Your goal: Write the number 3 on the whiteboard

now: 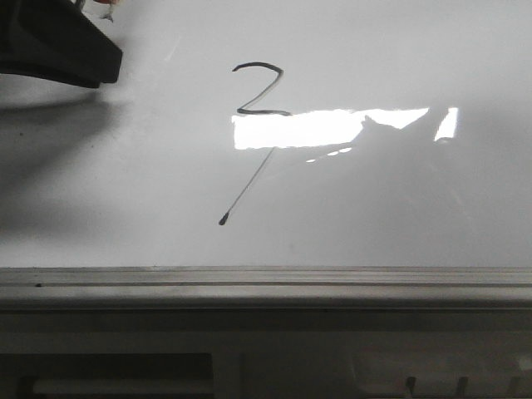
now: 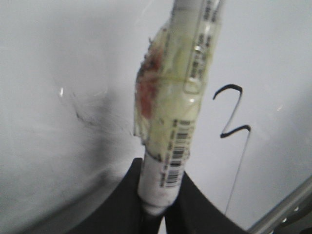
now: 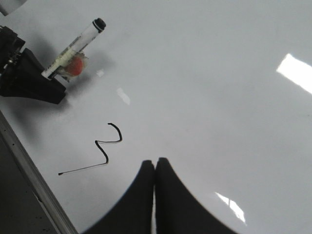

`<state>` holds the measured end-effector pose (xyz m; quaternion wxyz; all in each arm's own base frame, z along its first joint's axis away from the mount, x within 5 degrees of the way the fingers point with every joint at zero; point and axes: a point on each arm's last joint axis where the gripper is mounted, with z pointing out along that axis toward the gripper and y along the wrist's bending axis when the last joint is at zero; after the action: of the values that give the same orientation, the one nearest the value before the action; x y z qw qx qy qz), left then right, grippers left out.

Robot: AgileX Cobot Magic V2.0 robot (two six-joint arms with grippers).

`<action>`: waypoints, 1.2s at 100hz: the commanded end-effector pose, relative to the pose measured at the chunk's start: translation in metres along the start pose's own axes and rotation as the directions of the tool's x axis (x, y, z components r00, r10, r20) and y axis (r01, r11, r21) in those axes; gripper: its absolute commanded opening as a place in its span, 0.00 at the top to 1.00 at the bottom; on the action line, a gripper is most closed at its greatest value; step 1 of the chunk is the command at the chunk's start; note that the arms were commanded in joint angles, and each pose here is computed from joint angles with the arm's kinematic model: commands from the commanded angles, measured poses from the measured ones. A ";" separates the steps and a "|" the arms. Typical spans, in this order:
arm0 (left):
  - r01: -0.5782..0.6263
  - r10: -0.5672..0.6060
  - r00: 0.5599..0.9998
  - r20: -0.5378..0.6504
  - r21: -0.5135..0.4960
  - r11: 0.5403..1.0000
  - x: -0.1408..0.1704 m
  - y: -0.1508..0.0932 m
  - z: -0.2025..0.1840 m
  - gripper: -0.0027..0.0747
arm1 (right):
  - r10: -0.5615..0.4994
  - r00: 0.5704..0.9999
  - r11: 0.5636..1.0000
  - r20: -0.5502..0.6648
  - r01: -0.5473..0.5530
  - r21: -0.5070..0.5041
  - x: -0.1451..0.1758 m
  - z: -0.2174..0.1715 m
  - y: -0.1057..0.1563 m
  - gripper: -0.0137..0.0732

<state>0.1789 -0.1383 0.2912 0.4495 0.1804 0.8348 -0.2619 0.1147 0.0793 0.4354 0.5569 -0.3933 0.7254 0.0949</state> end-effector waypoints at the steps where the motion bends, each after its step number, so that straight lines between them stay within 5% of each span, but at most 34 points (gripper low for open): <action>1: 0.032 -0.027 0.991 0.128 -0.034 0.999 -0.017 0.002 0.001 0.99 | 0.019 0.997 0.998 0.081 -0.023 0.050 -0.005 0.001 -0.005 0.91; 56: 0.052 -0.045 0.997 0.063 -0.118 0.992 -0.003 0.017 0.045 0.98 | 0.078 0.996 0.997 0.035 -0.078 -0.006 0.011 0.014 0.004 0.91; 85: 0.052 -0.044 0.997 0.068 -0.121 0.991 -0.003 0.018 0.045 0.48 | 0.081 0.996 0.997 0.040 -0.081 -0.006 0.011 0.014 0.003 0.91; 120: 0.053 -0.043 0.996 0.083 -0.121 0.991 -0.005 0.017 0.043 0.44 | 0.081 0.996 0.997 0.035 -0.081 -0.009 0.011 0.014 0.004 0.91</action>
<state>0.2047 -0.1557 0.2717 0.4447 0.1522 0.8468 -0.2491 0.1208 0.0855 0.4048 0.5237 -0.3861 0.7498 0.1204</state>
